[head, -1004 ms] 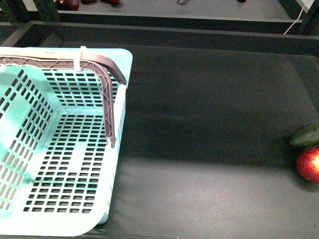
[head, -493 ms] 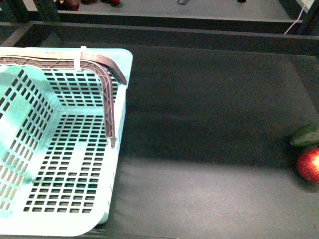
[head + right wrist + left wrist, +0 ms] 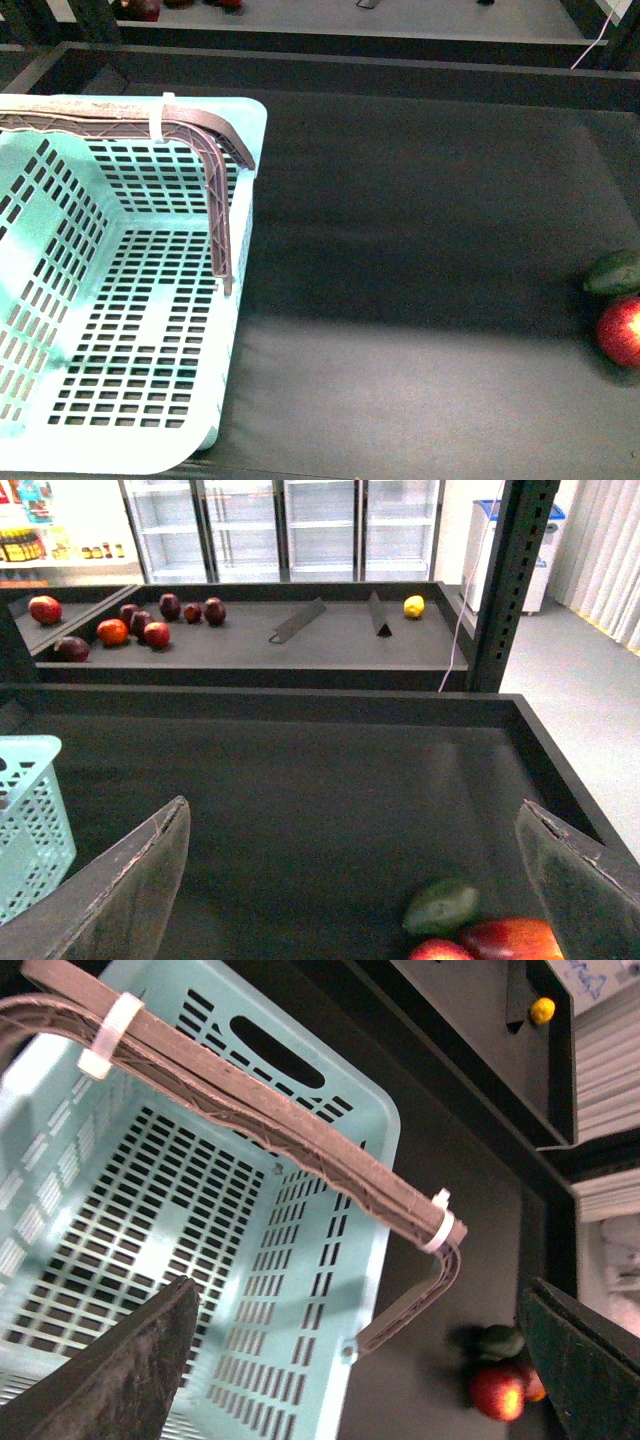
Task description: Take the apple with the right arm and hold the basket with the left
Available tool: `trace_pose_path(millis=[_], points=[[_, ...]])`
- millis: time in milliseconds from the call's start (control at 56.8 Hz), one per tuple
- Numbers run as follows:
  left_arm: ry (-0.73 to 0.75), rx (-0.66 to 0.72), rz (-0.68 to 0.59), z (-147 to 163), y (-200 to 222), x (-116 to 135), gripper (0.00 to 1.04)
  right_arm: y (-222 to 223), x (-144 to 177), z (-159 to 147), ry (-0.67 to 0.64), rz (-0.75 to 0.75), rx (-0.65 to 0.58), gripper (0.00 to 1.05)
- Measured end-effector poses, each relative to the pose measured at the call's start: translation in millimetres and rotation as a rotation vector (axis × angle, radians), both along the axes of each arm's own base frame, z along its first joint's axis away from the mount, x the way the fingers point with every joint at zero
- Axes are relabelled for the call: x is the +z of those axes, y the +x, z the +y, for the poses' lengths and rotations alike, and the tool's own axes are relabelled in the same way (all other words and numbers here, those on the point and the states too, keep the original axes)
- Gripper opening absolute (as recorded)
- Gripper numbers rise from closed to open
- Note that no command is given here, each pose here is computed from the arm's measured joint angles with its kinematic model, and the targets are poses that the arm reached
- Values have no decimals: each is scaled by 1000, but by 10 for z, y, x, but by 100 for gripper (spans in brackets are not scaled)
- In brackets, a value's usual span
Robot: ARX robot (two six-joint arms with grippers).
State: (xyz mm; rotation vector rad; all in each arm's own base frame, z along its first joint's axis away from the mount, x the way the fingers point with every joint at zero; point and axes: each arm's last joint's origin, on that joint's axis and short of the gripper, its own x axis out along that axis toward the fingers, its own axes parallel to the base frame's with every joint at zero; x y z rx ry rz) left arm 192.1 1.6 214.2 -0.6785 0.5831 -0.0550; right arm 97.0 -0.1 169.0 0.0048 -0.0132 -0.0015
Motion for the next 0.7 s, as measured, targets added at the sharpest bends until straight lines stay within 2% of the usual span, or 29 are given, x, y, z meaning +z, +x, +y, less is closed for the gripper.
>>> trace_pose_path(millis=[88,211,387,704], points=[[-154,79,93,-22,334,-2,98,0,0,0,0,0,0,96],[-253,169,181,-90,690,-32,98,0,0,0,0,0,0,96],[-312,249,275,-180,1095,-172,98,0,0,0,0,0,0,96],[-332,410,400,-126,1318,-509,98,0,0,0,0,0,0,96]])
